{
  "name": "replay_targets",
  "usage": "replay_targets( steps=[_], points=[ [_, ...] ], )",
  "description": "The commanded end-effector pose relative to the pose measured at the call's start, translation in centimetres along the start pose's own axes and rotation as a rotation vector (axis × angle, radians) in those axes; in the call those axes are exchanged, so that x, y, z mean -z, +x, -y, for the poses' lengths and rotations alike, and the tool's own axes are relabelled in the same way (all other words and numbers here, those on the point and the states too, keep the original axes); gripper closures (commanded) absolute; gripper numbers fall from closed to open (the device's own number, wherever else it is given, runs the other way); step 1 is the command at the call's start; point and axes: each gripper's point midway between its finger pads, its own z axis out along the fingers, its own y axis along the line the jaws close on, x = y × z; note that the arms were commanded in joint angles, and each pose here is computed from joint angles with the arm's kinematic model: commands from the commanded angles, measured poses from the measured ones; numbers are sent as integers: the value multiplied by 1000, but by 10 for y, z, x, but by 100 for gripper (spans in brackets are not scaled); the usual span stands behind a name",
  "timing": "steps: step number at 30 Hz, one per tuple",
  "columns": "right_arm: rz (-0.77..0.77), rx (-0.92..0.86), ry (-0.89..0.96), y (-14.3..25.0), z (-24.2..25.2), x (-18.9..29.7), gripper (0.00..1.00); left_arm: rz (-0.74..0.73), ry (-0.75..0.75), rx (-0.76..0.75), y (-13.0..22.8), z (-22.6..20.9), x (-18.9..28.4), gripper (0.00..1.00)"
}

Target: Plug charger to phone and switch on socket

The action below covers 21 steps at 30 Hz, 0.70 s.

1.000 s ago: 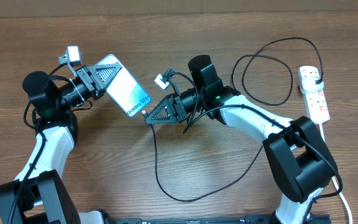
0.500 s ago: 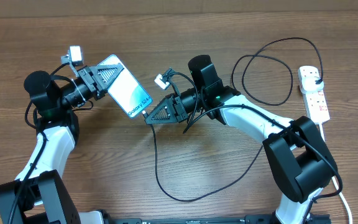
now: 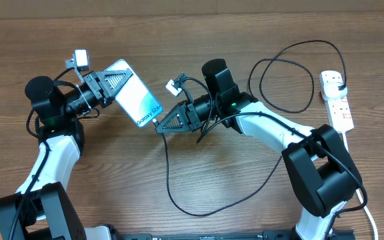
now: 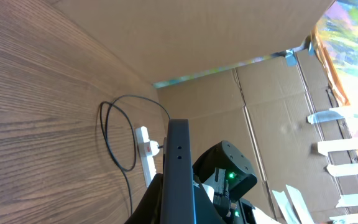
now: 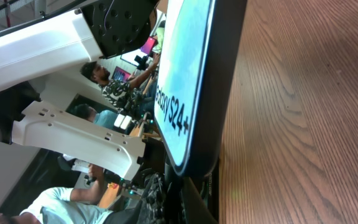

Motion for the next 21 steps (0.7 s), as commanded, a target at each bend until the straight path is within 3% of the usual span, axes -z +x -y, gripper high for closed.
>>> replay_targets(
  steps=[1, 21],
  points=[
    [4, 40, -9, -7, -13, 2, 96, -39, 28, -40, 4, 13, -3, 96],
    [4, 23, -9, -7, -13, 2, 96, -41, 29, -53, 5, 13, -4, 96]
  ],
)
